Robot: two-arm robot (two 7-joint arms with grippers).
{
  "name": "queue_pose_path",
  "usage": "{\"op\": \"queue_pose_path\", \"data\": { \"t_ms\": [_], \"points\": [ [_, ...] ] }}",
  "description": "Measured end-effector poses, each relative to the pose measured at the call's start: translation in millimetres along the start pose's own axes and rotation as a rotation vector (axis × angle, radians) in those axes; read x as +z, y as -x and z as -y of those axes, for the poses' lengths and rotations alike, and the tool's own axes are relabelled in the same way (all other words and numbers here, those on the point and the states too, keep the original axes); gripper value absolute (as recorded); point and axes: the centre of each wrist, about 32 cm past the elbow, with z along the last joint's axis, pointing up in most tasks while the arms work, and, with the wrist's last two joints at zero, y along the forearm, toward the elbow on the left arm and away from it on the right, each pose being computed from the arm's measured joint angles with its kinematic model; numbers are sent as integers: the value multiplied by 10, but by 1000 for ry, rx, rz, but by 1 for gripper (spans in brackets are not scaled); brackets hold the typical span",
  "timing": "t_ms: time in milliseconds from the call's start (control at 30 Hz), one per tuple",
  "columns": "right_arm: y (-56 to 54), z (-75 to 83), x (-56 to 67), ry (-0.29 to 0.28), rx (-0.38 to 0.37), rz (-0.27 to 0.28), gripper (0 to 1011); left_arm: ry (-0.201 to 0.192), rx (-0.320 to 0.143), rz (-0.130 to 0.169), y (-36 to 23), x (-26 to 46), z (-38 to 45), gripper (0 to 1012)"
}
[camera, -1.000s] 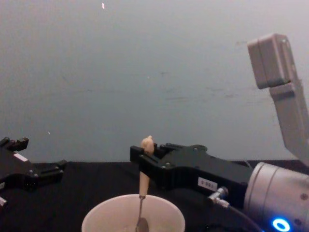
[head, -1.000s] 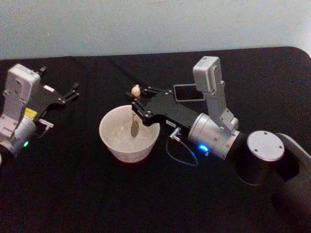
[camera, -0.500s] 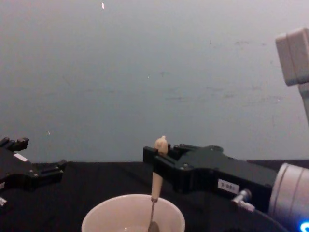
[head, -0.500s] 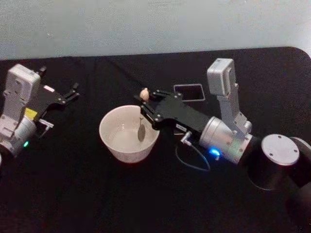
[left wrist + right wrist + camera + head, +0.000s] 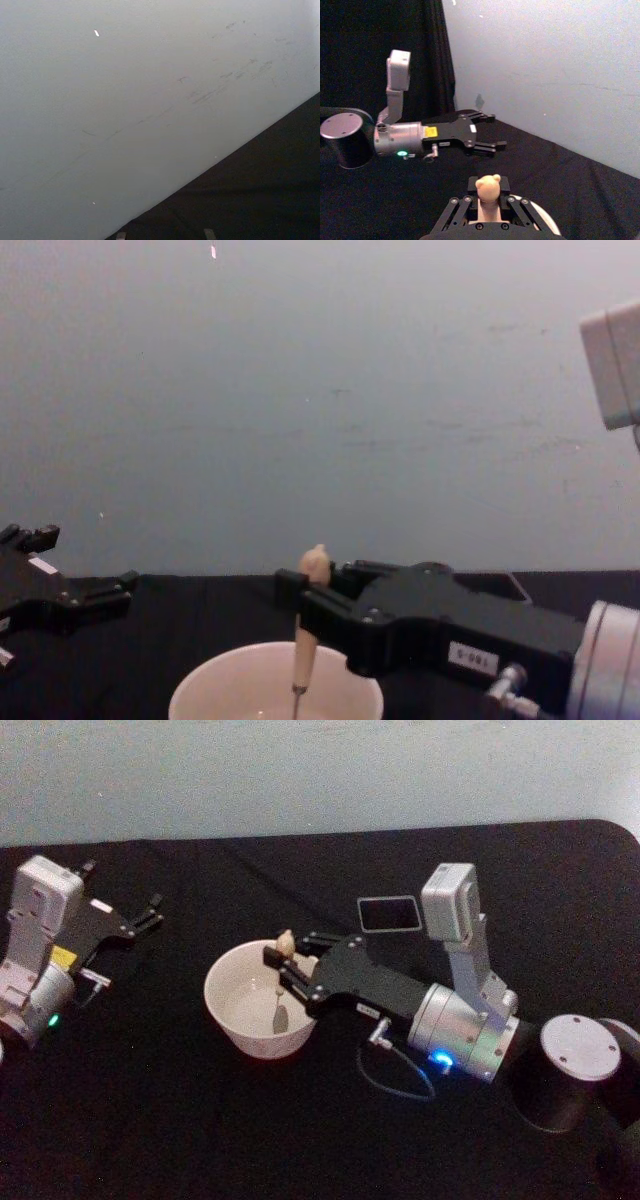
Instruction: Pick up the stirring spoon with one hand, stir inside the cup, then place it back in its original position.
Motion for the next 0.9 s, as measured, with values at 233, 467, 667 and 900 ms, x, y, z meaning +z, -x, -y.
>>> {"op": "queue_pose_path", "data": {
  "t_ms": [233, 467, 667, 900],
  "points": [
    [28, -88, -8, -3, 16, -1, 221, 0, 0, 0, 0, 0, 0, 1001],
    [8, -239, -18, -9, 4, 5, 221, 0, 0, 0, 0, 0, 0, 1001],
    [-29, -341, -13, -18, -22, 10, 221, 0, 0, 0, 0, 0, 0, 1001],
    [-90, -377, 1, -26, -56, 15, 221, 0, 0, 0, 0, 0, 0, 1001]
  ]
}}
